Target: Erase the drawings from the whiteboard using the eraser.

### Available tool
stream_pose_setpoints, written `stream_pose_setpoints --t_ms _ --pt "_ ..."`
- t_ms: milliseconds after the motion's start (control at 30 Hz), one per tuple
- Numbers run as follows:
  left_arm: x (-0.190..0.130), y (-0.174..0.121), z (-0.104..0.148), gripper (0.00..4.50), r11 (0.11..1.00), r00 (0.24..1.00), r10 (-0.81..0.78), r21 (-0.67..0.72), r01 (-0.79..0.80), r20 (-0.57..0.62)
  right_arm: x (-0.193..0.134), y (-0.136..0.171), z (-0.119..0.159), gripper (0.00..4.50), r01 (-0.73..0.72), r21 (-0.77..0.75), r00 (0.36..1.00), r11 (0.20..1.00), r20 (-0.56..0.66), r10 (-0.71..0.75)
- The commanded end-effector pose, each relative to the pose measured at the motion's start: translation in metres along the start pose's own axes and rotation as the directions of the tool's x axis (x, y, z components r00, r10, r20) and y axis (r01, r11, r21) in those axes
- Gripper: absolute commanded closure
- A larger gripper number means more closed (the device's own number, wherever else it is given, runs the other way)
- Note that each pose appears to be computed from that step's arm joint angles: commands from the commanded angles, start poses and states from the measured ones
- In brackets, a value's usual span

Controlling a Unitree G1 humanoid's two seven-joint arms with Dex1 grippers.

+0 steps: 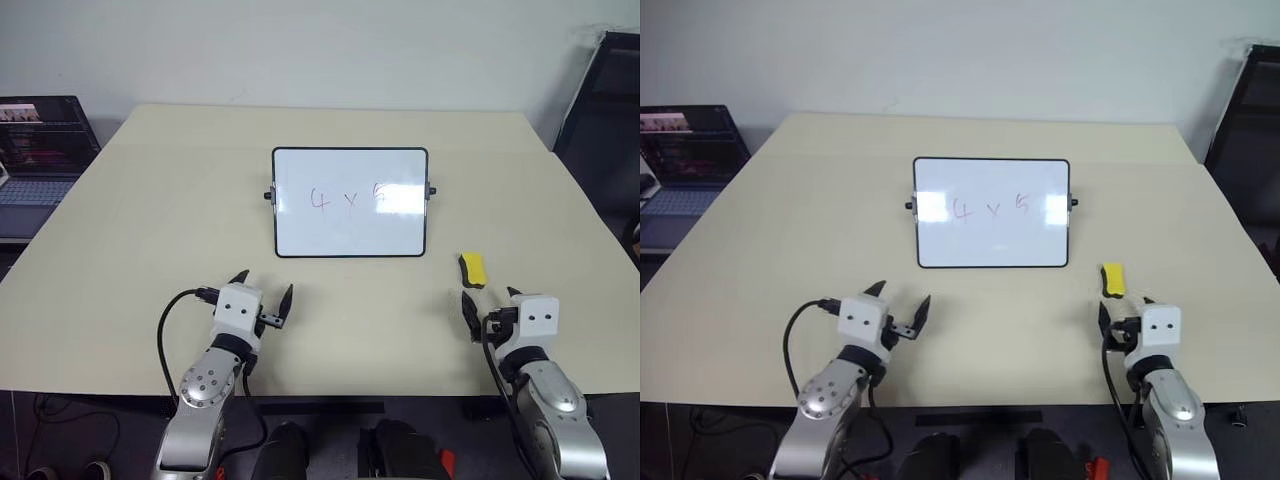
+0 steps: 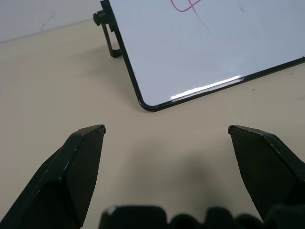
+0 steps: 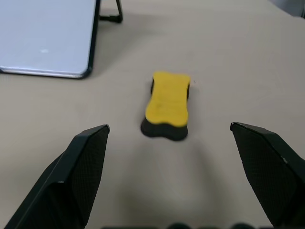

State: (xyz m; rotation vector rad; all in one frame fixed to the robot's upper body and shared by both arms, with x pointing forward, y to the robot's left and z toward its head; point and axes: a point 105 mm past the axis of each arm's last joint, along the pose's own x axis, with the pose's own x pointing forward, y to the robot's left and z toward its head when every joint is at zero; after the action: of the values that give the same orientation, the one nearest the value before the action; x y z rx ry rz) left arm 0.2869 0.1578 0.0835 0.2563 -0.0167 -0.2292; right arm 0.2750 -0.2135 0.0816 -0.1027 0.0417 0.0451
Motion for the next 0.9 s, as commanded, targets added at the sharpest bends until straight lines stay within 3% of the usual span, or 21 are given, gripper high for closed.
stream_pose_setpoints --t_ms 33,167,600,767,900 --pt "0.005 0.002 0.010 0.00 1.000 0.999 0.014 0.020 -0.015 0.050 0.002 0.001 0.009 0.04 -0.016 0.007 0.999 1.000 0.031 0.015" --pt "0.005 0.001 0.010 0.00 1.000 0.998 0.028 0.013 -0.029 0.047 -0.001 -0.011 0.001 0.04 0.062 -0.027 0.998 0.998 -0.021 -0.063" --pt "0.000 0.010 0.030 0.00 0.983 0.980 -0.166 0.098 0.156 0.107 -0.021 0.034 0.014 0.04 -0.046 0.002 0.999 0.999 -0.018 0.046" --pt "0.004 0.008 0.045 0.00 0.941 0.937 -0.323 0.146 0.304 0.130 -0.018 0.040 0.037 0.04 -0.001 -0.001 0.999 1.000 0.041 0.001" --pt "0.025 0.017 0.069 0.00 0.924 0.914 -0.361 0.207 0.323 0.185 -0.016 0.033 0.051 0.04 0.014 0.004 0.998 1.000 0.069 -0.014"
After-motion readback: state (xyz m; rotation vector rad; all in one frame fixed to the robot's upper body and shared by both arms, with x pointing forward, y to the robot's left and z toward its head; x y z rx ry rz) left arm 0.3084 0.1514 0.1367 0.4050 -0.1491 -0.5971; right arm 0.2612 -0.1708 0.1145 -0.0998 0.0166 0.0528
